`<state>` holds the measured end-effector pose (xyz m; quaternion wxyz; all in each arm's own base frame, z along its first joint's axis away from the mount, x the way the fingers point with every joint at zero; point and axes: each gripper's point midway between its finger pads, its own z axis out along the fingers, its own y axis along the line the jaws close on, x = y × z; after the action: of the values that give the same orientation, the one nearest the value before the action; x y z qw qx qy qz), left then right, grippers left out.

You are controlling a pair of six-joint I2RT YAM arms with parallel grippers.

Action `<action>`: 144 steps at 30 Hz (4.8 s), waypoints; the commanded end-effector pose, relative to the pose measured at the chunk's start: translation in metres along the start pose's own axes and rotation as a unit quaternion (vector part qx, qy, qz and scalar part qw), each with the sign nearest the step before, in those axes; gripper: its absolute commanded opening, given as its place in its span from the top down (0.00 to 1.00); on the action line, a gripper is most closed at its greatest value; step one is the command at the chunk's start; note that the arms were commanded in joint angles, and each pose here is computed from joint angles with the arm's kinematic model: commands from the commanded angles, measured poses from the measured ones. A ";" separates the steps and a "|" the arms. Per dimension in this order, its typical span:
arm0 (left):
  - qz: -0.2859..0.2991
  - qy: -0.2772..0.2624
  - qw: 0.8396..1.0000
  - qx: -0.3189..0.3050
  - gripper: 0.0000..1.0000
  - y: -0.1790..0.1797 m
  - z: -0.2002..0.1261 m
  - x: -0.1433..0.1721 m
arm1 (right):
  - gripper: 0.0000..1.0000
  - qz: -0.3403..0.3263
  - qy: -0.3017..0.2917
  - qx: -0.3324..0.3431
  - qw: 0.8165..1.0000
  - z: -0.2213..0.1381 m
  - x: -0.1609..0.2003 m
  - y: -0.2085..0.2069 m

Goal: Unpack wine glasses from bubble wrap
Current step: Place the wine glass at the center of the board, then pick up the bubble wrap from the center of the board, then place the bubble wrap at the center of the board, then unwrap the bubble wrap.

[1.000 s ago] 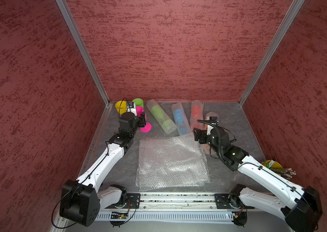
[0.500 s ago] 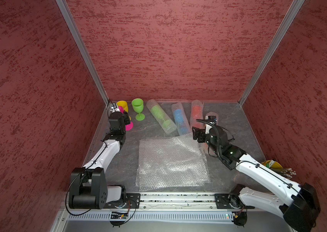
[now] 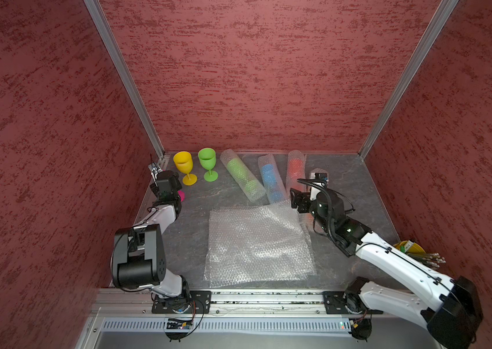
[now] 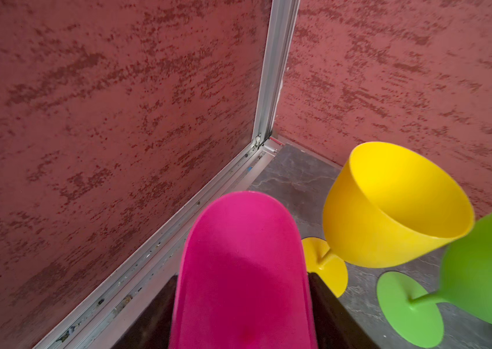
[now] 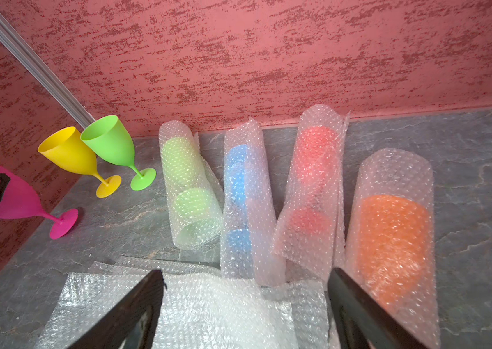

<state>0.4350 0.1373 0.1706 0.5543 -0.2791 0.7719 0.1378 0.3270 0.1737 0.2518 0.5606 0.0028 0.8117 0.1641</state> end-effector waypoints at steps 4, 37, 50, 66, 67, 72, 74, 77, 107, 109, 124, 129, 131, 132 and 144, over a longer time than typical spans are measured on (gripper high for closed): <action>-0.008 -0.045 0.999 -0.022 0.35 0.004 0.015 -0.024 | 0.13 0.001 -0.031 0.016 0.999 -0.004 -0.012 -0.009; -0.016 -0.115 0.991 -0.069 0.03 -0.003 -0.058 -0.131 | 0.13 0.006 -0.032 0.020 0.999 -0.011 -0.022 -0.011; 0.092 0.036 0.967 0.233 0.00 -0.178 -0.238 -0.070 | 0.12 0.001 0.056 0.082 0.995 0.017 -0.021 -0.024; 0.127 0.298 0.814 0.482 0.00 -0.195 -0.346 0.060 | 0.01 0.070 0.161 0.226 0.958 0.099 0.032 -0.162; 0.128 0.297 0.811 0.487 0.00 -0.197 -0.347 0.062 | 0.01 0.074 0.173 0.230 0.955 0.104 0.038 -0.168; 0.135 0.284 0.812 0.491 0.00 -0.195 -0.343 0.076 | 0.01 0.106 0.225 0.233 0.940 0.122 0.068 -0.195; 0.132 0.276 0.815 0.493 0.00 -0.192 -0.341 0.078 | 0.01 0.110 0.249 0.215 0.938 0.131 0.080 -0.197; 0.126 0.271 0.812 0.502 0.00 -0.190 -0.345 0.074 | 0.01 0.111 0.271 0.205 0.934 0.143 0.093 -0.203; 0.113 0.238 0.862 0.432 0.00 -0.167 -0.315 0.050 | 0.27 0.167 0.229 -0.096 0.954 0.012 0.043 0.051; 0.109 0.238 0.864 0.431 0.00 -0.166 -0.312 0.049 | 0.27 0.174 0.255 -0.106 0.945 0.013 0.072 0.071; 0.097 0.249 0.859 0.436 0.00 -0.166 -0.310 0.052 | 0.22 0.153 0.347 -0.027 0.925 0.039 0.195 0.105; 0.098 0.254 0.855 0.440 0.00 -0.168 -0.311 0.053 | 0.06 0.155 0.345 -0.069 0.923 0.039 0.189 0.121; 0.100 0.255 0.855 0.440 0.00 -0.168 -0.311 0.054 | 0.02 0.170 0.334 -0.111 0.920 0.033 0.175 0.134; 0.100 0.255 0.856 0.439 0.00 -0.167 -0.311 0.054 | 0.02 0.178 0.327 -0.136 0.918 0.029 0.167 0.141; 0.077 0.284 0.860 0.417 0.00 -0.162 -0.312 0.053 | 0.28 0.094 0.314 -0.164 0.931 0.000 0.147 0.122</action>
<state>0.2741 -0.1717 0.2337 0.3686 0.0347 0.9007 -0.2272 0.2525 0.3227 0.1626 0.2557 -0.0317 0.8907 0.3745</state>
